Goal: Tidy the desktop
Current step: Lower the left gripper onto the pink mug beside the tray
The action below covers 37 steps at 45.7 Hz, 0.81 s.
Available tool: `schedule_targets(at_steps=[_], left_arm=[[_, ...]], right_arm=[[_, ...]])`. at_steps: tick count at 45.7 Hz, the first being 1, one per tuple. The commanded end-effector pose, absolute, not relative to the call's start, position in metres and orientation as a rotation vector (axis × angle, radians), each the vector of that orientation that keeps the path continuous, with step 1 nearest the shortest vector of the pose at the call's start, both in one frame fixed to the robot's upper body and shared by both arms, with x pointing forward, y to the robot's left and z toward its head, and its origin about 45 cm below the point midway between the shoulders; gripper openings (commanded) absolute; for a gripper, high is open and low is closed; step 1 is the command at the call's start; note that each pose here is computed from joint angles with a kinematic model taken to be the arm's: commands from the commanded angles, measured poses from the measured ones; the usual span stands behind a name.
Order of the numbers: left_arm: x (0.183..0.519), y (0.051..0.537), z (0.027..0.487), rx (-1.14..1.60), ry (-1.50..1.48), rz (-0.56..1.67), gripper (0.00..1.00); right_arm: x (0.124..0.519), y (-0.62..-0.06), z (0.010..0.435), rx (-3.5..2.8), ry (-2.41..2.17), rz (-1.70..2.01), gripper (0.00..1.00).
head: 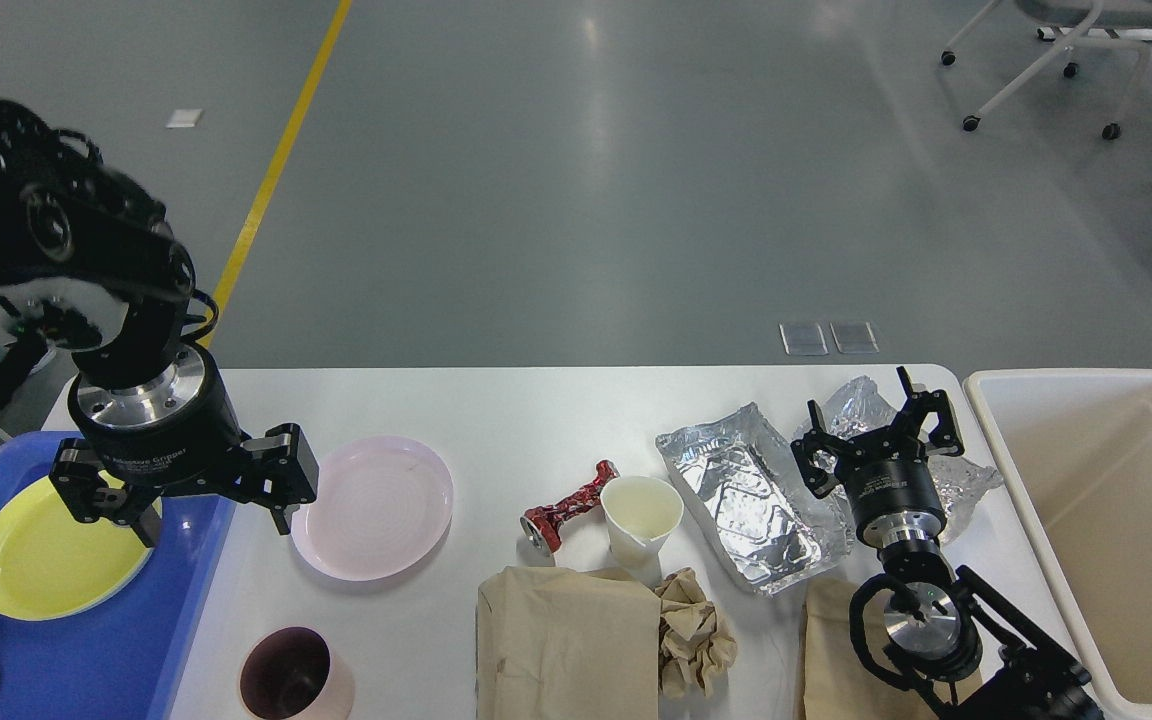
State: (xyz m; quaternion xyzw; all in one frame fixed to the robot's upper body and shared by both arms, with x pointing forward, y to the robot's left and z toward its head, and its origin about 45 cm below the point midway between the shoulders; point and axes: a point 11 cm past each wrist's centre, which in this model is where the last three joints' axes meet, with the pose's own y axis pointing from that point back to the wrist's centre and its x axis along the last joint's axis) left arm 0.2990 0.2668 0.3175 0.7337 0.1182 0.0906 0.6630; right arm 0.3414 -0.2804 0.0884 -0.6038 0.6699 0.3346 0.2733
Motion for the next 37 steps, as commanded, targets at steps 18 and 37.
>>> schedule_targets(at_steps=[18,37], left_arm=[[0.264,0.315,0.196,1.614,0.247,0.068,0.93],[0.248,0.31,0.155,1.612,0.242,0.081,0.87]], right_arm=[[0.341,-0.28,0.088,-1.624,1.803,0.9,1.0],[0.341,-0.28,0.088,-1.624,1.803,0.9,1.0]])
